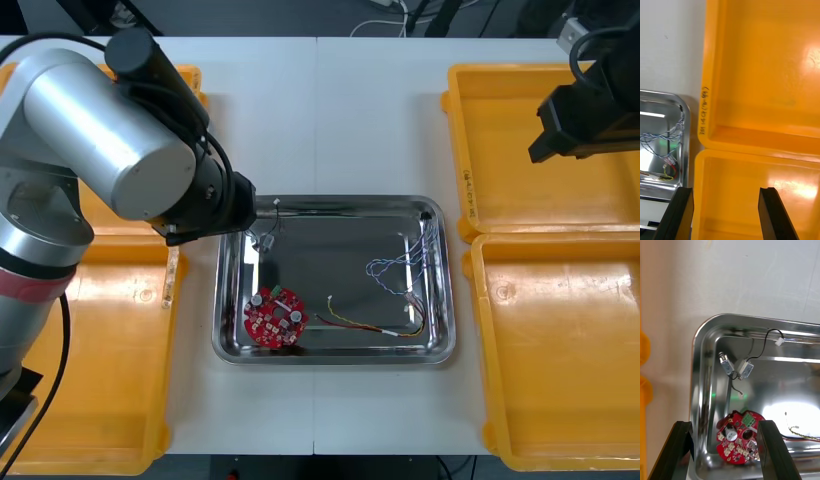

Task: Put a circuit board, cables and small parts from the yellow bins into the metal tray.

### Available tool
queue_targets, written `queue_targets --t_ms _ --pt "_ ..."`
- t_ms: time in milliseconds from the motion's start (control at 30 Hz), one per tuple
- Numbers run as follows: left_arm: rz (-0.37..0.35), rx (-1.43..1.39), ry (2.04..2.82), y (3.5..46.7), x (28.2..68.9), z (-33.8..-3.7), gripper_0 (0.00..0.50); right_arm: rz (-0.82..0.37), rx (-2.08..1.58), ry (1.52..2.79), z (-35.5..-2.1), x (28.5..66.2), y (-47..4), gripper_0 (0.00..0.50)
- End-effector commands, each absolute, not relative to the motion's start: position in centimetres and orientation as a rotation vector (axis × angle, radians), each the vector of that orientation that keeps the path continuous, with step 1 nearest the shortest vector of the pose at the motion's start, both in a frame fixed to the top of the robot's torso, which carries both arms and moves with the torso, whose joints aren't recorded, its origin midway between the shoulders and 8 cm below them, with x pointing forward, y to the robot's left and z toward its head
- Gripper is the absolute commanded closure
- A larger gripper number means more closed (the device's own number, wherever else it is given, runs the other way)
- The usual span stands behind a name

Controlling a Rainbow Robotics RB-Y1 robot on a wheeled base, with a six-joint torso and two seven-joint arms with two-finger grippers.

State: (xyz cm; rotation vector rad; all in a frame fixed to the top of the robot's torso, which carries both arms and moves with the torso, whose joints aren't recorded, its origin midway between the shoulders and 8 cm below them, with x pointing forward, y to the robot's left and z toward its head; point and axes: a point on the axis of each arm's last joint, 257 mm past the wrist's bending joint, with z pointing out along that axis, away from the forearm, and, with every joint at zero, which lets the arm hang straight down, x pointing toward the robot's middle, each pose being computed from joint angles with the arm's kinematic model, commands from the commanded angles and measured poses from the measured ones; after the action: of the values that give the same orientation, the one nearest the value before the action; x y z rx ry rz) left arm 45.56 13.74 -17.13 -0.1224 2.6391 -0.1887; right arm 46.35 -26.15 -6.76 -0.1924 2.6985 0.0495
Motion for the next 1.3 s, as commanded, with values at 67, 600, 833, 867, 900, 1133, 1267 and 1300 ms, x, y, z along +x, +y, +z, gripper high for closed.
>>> queue_targets --t_ms 67,600,833,867,900,1133,1267,1300 --pt "-0.132 0.023 2.551 16.1 46.8 -11.5 0.000 -0.049 -0.082 2.691 -6.4 45.0 -30.7 0.000" --pt "-0.154 0.073 2.540 21.6 46.6 -7.9 0.000 -0.023 0.161 2.727 -9.6 42.9 -36.0 0.000" --pt "-0.098 0.093 2.529 25.6 46.4 -7.6 0.000 0.004 0.230 2.708 -10.8 42.7 -37.6 0.000" --pt "-0.092 0.093 2.529 26.1 46.3 -7.6 0.000 0.006 0.240 2.705 -10.9 42.6 -37.8 0.000" --pt "-0.079 0.095 2.531 26.8 46.2 -7.8 0.000 0.012 0.250 2.702 -11.1 42.5 -38.1 0.000" --pt "-0.019 0.100 2.554 30.5 45.3 -8.9 0.000 0.041 0.293 2.675 -12.4 42.1 -39.1 0.000" --pt "0.014 0.124 2.572 32.4 44.5 -9.6 0.000 0.035 0.295 2.650 -13.5 41.6 -39.6 0.000" --pt "0.018 0.116 2.576 32.8 44.3 -9.7 0.000 0.031 0.291 2.643 -13.6 41.5 -39.6 0.000"
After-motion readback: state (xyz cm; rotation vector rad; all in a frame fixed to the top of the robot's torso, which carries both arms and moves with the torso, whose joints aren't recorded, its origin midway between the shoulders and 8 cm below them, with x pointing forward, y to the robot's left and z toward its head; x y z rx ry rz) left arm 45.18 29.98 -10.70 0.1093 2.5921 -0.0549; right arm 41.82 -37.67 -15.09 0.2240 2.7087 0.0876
